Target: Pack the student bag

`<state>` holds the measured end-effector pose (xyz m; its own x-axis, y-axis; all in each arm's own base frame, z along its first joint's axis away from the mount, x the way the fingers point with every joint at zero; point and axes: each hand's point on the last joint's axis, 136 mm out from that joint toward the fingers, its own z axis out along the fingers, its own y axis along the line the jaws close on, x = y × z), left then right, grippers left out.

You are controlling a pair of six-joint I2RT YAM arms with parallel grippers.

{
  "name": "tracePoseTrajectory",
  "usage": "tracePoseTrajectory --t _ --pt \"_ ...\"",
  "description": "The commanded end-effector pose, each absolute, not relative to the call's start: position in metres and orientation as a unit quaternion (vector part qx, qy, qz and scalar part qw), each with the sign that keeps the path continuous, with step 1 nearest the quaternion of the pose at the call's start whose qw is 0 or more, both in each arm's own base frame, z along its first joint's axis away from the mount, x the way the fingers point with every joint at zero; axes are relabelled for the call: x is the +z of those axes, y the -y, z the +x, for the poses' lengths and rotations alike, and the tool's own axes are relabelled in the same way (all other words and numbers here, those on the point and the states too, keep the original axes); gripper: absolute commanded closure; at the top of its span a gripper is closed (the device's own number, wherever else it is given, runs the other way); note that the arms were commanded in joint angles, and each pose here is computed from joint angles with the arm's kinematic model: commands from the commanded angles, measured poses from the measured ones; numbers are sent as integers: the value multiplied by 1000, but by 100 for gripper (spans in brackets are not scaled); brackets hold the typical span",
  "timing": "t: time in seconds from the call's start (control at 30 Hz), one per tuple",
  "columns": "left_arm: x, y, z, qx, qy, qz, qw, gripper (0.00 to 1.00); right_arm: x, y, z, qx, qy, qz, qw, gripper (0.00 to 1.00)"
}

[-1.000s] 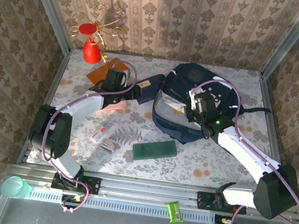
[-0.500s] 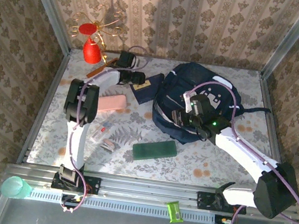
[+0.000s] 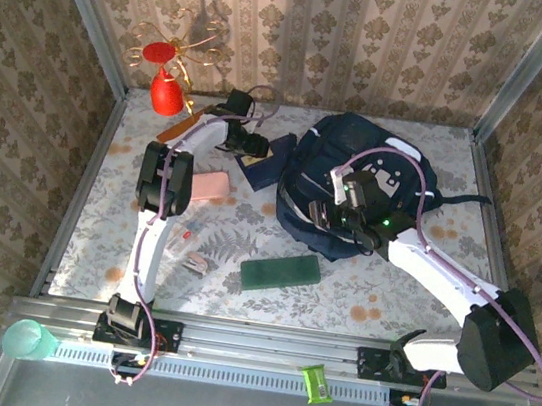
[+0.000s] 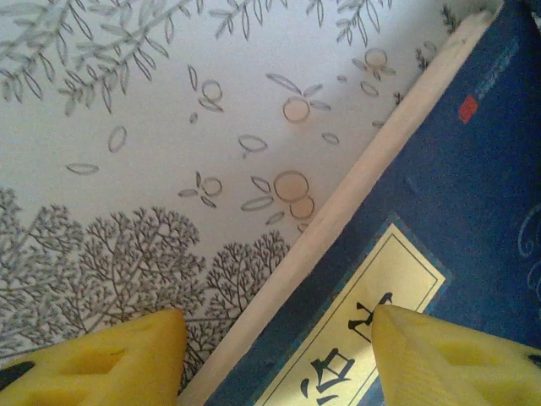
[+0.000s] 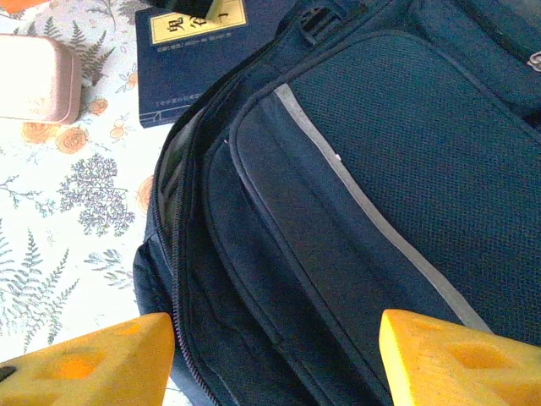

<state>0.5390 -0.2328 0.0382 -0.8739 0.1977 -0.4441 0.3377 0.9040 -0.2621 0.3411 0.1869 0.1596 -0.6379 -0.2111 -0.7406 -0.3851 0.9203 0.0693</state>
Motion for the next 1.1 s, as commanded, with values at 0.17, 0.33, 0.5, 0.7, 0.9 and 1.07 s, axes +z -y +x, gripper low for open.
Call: tracePoseTrajectory --t 0.17,0.33,0.5,0.7,0.9,1.07 --pt "43 230 491 -206 -954 158 150 51 155 -193 340 129 -899 -158 389 33" --pt "41 236 475 -233 -949 169 129 64 152 -194 339 129 -901 -157 384 33" --pt "30 239 472 -235 -947 188 114 63 150 -193 339 127 -902 -157 383 33" --pt "13 236 473 -211 -951 202 97 58 145 -192 338 124 -904 -157 377 33" --pt "6 240 467 -202 -952 212 91 68 138 -194 340 125 -908 -156 369 33" --pt "29 239 470 -203 -950 209 115 86 127 -197 342 122 -913 -159 355 33"
